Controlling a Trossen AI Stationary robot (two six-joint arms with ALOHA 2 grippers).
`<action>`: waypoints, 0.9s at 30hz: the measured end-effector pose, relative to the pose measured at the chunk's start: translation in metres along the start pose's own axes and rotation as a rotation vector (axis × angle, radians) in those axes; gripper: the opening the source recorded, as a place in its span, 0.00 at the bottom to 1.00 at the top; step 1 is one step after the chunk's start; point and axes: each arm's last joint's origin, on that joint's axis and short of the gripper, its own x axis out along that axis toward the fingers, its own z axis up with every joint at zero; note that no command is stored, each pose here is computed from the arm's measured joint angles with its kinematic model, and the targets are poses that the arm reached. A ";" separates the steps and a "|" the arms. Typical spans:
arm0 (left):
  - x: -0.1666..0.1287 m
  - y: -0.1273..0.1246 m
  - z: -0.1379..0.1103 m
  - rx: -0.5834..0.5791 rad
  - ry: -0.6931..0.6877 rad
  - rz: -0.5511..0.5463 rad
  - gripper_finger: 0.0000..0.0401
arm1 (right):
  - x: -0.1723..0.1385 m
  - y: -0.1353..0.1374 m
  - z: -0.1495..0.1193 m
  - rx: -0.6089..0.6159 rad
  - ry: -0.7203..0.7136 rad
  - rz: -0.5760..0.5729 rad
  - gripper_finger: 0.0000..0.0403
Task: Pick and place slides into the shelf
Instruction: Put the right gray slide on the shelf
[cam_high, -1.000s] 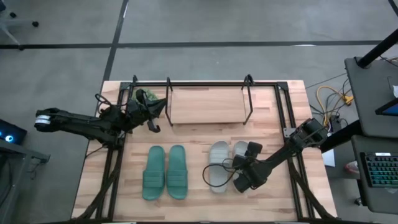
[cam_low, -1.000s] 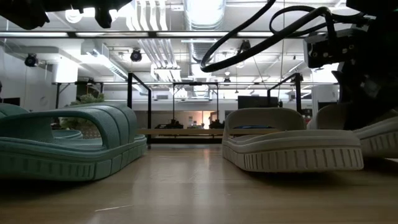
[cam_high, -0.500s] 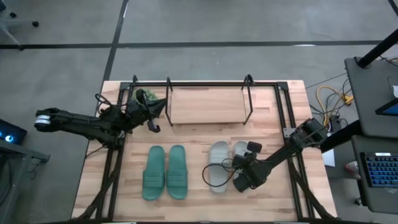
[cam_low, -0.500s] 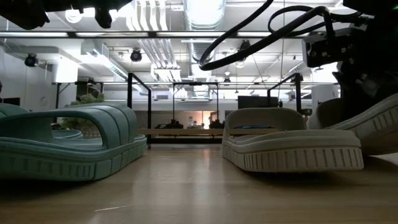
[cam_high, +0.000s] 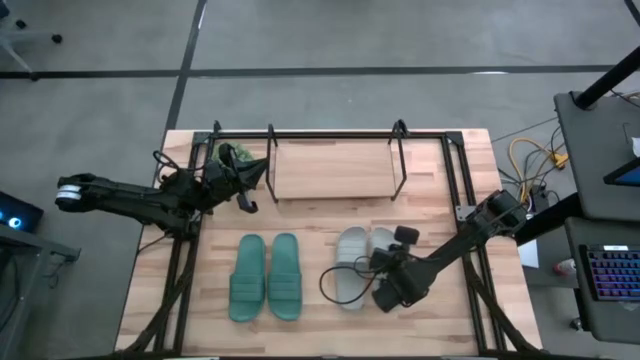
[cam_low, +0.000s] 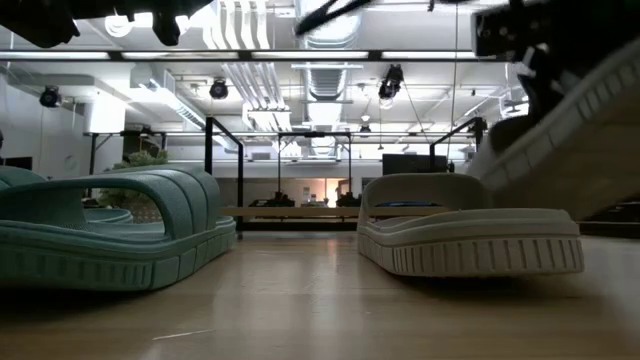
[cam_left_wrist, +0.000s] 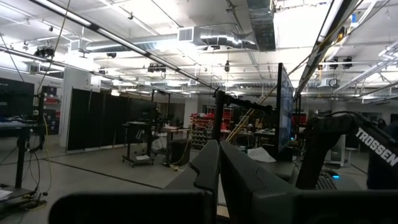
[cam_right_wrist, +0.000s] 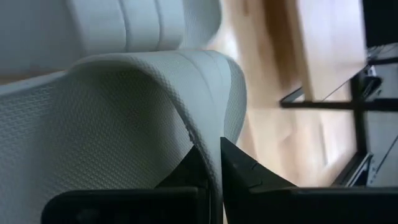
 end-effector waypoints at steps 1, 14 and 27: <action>0.000 0.000 0.000 0.000 0.000 0.000 0.00 | -0.003 -0.001 0.002 0.002 -0.011 -0.005 0.02; 0.000 0.000 0.000 0.001 0.000 0.000 0.00 | -0.039 -0.028 0.031 -0.059 -0.177 -0.152 0.02; 0.000 0.000 0.000 0.000 0.000 0.000 0.00 | -0.010 -0.069 0.071 -0.108 -0.119 -0.277 0.02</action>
